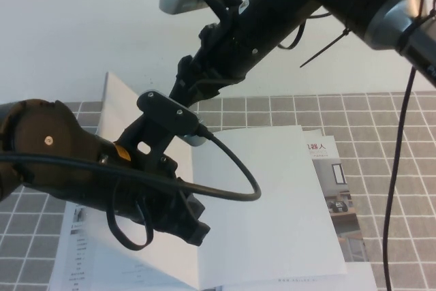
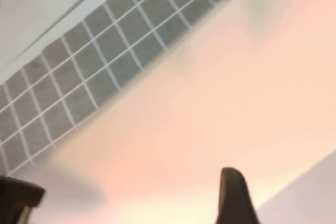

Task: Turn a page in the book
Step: Open the closed book

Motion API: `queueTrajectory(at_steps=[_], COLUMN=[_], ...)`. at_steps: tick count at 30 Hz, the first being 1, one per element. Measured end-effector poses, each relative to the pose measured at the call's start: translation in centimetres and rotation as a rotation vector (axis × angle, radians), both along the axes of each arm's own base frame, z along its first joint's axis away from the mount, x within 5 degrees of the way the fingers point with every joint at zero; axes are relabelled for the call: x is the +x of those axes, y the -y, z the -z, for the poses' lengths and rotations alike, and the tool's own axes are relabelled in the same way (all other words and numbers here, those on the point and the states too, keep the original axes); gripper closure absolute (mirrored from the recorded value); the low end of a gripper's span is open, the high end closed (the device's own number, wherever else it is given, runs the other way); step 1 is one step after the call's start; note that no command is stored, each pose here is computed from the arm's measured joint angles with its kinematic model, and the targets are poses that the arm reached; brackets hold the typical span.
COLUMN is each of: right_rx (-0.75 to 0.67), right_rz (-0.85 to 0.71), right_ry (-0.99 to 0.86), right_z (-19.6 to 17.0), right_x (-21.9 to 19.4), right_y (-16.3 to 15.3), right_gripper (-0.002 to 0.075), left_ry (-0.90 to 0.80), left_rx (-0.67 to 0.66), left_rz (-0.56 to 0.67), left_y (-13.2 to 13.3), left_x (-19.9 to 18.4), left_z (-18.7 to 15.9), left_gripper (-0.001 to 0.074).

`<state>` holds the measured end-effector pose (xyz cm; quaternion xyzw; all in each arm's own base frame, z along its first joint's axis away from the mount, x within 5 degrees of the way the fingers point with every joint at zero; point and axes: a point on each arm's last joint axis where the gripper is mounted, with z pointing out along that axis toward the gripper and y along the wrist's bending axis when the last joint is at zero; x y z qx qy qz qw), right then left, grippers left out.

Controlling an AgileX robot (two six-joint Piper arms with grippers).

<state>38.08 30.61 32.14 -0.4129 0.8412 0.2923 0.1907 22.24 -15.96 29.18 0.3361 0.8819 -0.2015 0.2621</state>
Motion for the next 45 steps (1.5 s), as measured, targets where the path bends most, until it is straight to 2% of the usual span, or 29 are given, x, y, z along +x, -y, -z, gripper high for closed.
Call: queueTrajectory(at_steps=[5,10,14,18,23,26,34,41,45], right_rx=[-0.074,-0.187,-0.307,-0.411,-0.455,-0.458,-0.393,-0.395,-0.450], right_rz=[0.032,0.042,0.002,-0.009,0.005,0.009,0.037,0.010,0.007], right_ry=[0.050,0.017,-0.111,-0.224,-0.277,-0.287,-0.302,-0.290,-0.228], right_z=[0.1,2.8,8.1,13.0,16.5,17.2,17.2,17.1,15.4], right_x=[0.4,0.7,0.0,-1.3,-2.4,-2.7,-2.7,-2.7,-2.8], right_y=[0.6,1.2,1.9,3.0,3.9,4.0,3.5,3.5,4.3], right_gripper=[0.0328,0.0338,0.0427,0.0539,0.0687,0.0715,0.0727,0.0727,0.0727], left_ry=[-0.016,-0.018,0.003,-0.045,-0.106,-0.136,-0.203,-0.213,-0.188], left_rx=[0.072,0.149,0.142,0.157,0.190,0.210,0.256,0.245,0.211], left_rz=[-0.080,-0.182,-0.236,-0.273,-0.297,-0.302,-0.309,-0.319,-0.322], left_y=[-0.8,-1.7,-1.9,-1.6,-0.7,-0.2,0.4,0.5,0.3], left_x=[0.2,0.6,0.9,1.5,3.2,4.0,5.1,5.1,4.6], left_z=[0.4,0.7,1.3,3.7,7.2,9.2,13.4,13.5,11.3], left_gripper=[0.0738,0.0738,0.0738,0.0738,0.0738,0.0738,0.0738,0.0738,0.0738])
